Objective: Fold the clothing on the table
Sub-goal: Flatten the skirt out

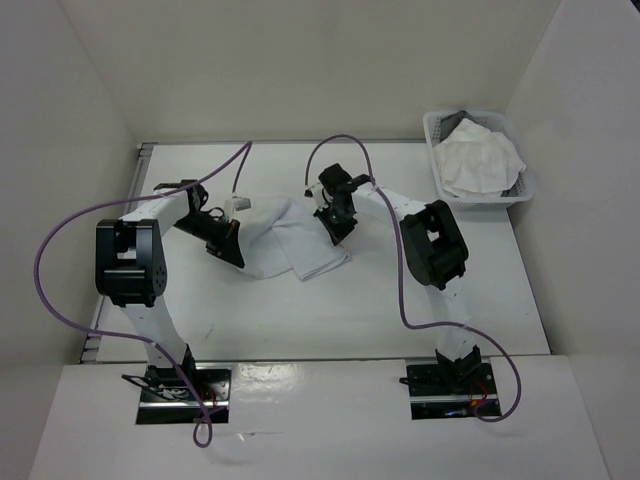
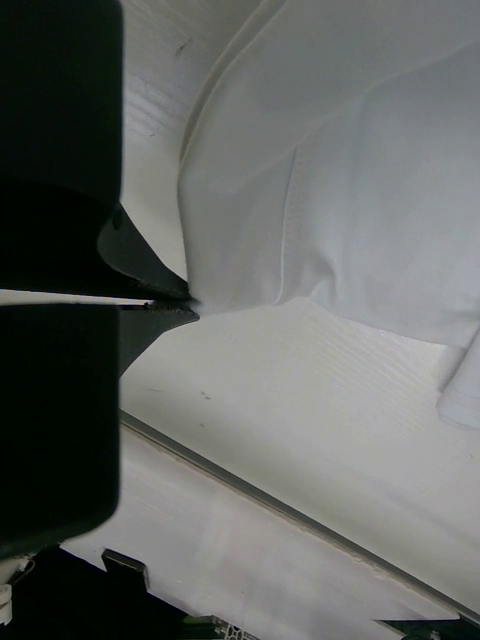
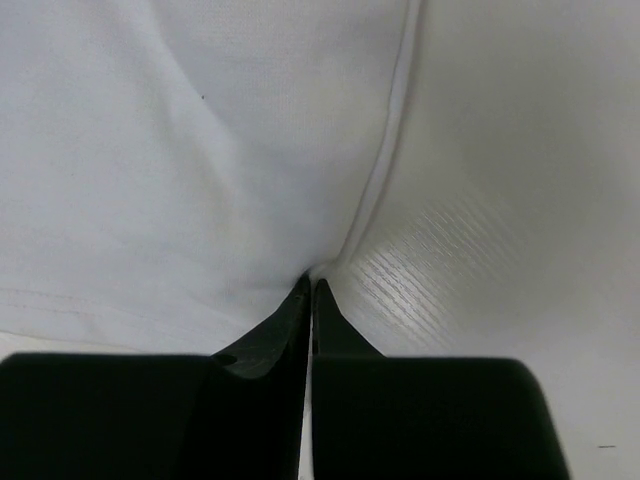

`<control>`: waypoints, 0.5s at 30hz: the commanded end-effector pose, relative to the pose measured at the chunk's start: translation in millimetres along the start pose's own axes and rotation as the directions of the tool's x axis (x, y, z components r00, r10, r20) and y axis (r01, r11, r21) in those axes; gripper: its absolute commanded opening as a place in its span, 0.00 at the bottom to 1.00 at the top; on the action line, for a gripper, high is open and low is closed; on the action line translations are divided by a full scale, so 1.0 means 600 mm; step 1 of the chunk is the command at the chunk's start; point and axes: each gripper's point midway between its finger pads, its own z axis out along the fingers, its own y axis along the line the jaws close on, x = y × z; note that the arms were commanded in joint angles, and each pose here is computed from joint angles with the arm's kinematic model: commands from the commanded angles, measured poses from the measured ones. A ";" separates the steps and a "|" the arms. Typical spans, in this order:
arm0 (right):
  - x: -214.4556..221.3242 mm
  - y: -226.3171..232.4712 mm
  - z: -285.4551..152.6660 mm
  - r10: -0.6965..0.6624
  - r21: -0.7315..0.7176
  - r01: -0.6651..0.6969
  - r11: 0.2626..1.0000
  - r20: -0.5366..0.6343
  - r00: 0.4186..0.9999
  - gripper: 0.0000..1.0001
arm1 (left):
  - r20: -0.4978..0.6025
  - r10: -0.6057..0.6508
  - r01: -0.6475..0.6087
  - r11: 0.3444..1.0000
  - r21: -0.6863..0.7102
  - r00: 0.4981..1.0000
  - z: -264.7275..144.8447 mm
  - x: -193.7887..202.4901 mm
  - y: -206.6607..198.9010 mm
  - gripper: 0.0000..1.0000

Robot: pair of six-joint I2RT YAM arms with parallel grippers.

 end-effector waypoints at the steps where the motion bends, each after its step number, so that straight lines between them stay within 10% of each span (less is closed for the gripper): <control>1: -0.027 0.000 -0.037 -0.022 0.037 0.019 0.999 0.070 0.997 0.01 | -0.003 0.008 -0.008 1.000 0.016 1.000 0.007 0.004 0.004 0.03; 15: -0.196 -0.068 -0.255 -0.129 0.333 0.010 0.943 0.338 0.932 0.00 | -0.058 -0.001 0.000 1.000 -0.007 0.998 0.013 0.024 0.021 0.03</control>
